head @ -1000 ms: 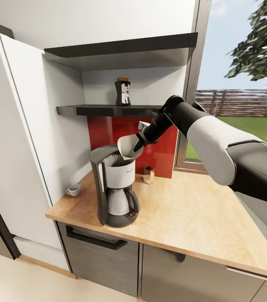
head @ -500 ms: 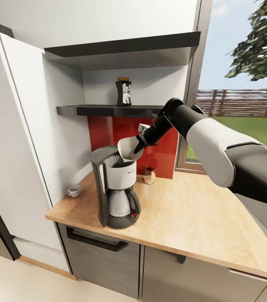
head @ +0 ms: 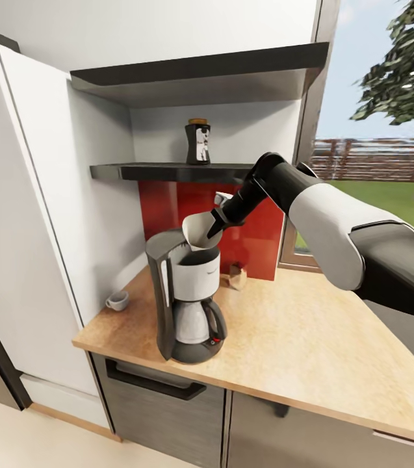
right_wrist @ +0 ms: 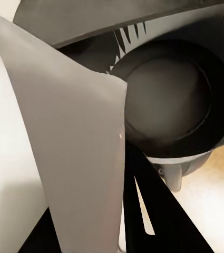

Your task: Set up a coffee station on the kitchen countertop: keep the coffee maker on the countertop, move the bottle of coffee from the kitchen shelf to the counter next to the coffee maker, place a paper coffee filter on top of the coffee maker, put the saucer next to the coffee maker with the coffee cup on the saucer, and place the electric kettle next to the coffee maker.

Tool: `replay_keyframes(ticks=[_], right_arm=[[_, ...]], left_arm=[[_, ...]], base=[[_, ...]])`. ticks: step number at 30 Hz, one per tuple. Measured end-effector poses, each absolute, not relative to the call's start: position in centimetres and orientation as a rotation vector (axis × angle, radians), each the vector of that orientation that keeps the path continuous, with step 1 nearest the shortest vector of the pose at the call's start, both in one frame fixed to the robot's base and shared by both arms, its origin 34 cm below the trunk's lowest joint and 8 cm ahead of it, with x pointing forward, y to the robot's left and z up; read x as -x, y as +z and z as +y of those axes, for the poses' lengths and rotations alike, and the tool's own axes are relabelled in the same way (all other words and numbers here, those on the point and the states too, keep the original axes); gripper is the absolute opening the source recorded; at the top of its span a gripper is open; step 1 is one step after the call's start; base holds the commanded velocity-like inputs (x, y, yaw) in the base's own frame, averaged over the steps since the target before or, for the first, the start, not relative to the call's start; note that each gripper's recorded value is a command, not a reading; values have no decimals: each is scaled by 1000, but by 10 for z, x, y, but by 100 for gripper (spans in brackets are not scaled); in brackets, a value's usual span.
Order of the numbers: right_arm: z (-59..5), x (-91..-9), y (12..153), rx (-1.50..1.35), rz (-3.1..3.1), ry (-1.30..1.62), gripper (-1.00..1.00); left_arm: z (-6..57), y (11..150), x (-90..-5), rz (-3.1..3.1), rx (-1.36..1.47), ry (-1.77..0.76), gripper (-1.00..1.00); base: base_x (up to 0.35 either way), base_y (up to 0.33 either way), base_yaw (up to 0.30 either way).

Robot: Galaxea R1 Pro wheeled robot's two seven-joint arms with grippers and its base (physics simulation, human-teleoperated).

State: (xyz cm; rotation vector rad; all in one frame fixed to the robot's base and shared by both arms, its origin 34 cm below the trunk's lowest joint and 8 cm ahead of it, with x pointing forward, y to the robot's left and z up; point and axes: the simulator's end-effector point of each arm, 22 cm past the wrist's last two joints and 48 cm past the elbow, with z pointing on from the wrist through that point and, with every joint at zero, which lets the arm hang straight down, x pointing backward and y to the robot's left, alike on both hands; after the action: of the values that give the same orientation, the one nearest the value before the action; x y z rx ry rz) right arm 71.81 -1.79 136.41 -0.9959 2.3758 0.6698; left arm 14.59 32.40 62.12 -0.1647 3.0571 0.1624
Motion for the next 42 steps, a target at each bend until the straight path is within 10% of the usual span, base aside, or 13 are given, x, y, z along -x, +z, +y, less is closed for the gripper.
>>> replay_keyframes(ticks=[42], right_arm=[[-18, -717, 1350, 993, 2396, 684, -100]], left_arm=[[326, 621, -145, 3058, 164, 166, 100]], base=[[20, -6, 0]])
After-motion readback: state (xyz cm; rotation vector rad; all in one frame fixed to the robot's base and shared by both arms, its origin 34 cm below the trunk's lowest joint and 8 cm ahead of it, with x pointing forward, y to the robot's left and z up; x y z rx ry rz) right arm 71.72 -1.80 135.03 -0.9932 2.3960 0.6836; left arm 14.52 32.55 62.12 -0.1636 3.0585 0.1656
